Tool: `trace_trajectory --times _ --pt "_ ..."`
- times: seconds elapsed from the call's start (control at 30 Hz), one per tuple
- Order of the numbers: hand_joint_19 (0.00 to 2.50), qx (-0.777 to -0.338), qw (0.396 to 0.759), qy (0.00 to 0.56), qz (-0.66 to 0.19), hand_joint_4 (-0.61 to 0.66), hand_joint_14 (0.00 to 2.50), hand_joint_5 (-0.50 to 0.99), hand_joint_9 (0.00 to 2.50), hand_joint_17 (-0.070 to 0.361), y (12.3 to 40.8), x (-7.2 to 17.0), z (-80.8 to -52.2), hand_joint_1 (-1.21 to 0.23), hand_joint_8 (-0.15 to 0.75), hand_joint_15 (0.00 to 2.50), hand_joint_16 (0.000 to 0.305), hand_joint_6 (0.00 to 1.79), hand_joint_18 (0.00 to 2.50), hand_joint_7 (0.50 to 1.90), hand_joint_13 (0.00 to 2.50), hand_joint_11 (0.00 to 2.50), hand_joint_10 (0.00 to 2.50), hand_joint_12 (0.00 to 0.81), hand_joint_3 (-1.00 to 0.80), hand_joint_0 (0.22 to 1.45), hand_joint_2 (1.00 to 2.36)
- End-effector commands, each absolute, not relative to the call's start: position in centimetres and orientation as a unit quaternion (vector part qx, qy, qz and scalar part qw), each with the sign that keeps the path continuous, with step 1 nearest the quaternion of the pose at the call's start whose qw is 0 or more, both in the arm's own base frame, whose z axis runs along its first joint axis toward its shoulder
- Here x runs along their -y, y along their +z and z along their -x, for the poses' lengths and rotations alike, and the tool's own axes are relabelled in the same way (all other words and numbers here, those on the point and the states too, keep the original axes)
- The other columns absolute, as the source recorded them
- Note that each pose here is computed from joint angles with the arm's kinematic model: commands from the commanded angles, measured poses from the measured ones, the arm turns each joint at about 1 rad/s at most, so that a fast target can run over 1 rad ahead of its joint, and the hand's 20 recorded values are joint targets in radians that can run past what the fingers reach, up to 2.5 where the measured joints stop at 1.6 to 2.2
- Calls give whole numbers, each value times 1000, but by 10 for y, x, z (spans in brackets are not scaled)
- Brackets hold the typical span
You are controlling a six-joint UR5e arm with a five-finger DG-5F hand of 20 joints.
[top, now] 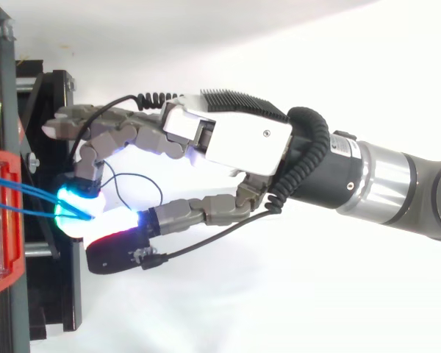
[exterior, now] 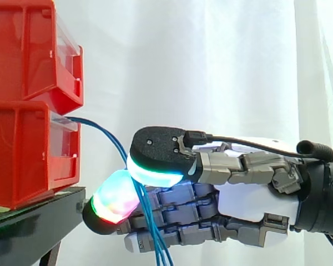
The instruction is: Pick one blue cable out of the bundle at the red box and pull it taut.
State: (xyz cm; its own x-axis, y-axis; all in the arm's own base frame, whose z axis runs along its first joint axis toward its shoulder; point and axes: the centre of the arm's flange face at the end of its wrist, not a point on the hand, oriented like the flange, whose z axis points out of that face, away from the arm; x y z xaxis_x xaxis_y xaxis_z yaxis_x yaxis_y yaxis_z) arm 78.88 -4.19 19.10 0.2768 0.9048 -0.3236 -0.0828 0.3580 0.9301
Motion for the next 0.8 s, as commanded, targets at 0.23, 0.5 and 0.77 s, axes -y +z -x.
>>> trace_trajectory --times 0.23,0.5,0.77 --pt "58 -477 672 366 -432 85 3 -213 314 127 190 41 -789 -791 295 109 57 968 316 909 223 112 2 391 -139 638 1020" --pt "67 -478 672 367 -431 68 3 -207 347 127 191 37 -789 -799 301 109 57 967 320 878 223 140 3 391 -180 647 1019" --pt "50 -472 668 376 -436 65 3 -205 376 126 194 36 -790 -845 298 101 56 960 363 939 250 136 2 391 -356 703 1010"
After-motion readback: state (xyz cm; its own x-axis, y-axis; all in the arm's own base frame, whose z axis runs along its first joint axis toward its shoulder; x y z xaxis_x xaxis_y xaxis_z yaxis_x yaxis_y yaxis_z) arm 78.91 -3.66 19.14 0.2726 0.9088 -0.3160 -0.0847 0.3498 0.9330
